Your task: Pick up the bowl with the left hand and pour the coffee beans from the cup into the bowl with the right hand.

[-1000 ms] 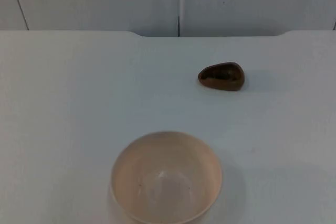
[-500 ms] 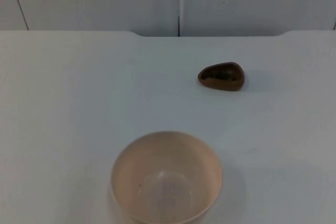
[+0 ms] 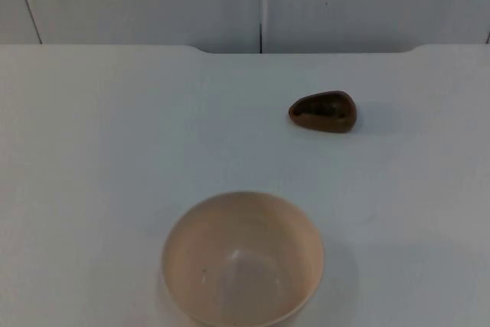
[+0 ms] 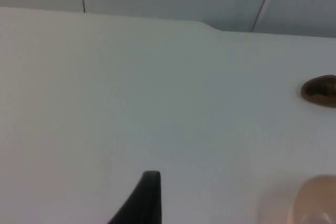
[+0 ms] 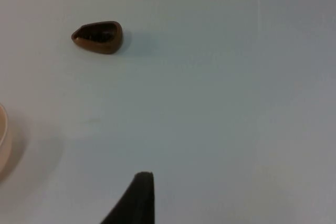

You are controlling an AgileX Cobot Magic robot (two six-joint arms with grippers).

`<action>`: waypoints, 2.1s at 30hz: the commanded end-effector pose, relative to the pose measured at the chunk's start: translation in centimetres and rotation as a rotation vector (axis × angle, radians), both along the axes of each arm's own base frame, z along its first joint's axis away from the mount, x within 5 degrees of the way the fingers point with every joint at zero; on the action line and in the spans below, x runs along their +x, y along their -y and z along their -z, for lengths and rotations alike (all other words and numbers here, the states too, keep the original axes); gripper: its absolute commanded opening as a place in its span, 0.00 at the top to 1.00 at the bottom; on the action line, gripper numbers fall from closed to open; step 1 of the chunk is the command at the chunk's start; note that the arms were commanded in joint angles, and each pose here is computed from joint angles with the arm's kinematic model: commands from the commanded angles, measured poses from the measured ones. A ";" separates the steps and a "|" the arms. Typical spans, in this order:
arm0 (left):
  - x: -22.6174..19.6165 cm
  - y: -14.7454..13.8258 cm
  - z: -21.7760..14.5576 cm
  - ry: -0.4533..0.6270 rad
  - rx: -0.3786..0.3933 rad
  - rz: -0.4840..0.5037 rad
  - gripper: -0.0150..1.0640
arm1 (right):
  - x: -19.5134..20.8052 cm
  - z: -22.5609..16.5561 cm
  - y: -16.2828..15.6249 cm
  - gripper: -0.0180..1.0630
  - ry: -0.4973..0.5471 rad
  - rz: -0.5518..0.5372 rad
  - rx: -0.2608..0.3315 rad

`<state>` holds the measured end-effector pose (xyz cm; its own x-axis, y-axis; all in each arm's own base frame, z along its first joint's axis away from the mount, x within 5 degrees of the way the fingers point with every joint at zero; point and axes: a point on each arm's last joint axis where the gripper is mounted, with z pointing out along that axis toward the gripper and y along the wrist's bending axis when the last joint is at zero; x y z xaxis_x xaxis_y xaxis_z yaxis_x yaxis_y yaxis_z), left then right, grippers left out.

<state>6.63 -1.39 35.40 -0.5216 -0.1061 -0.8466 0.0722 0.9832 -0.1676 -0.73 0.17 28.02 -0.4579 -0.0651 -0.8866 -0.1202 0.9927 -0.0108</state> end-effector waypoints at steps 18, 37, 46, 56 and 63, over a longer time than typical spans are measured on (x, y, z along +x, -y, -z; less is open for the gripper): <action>9.2 2.3 3.5 -0.329 -0.112 0.319 0.01 | 0.0 0.0 0.0 0.01 0.006 0.007 0.000; 14.4 7.6 9.1 -0.520 -0.080 0.511 0.06 | 0.0 0.0 0.0 0.01 0.006 0.007 0.000; 16.1 9.5 12.6 -0.621 -0.034 0.502 0.06 | 0.0 0.0 0.0 0.01 0.006 0.007 0.000; 17.4 12.0 17.9 -0.754 0.014 0.490 0.06 | 0.0 0.0 0.0 0.01 0.006 0.007 0.000; 18.4 12.1 21.2 -0.818 0.034 0.439 0.06 | 0.0 0.0 0.0 0.01 0.006 0.009 -0.003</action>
<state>24.78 -13.39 14.68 -0.9439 0.2650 -0.1971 0.3167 0.8957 -0.3122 -0.73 0.17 28.02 -0.4577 -0.0670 -0.8866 -0.1211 0.9926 -0.0125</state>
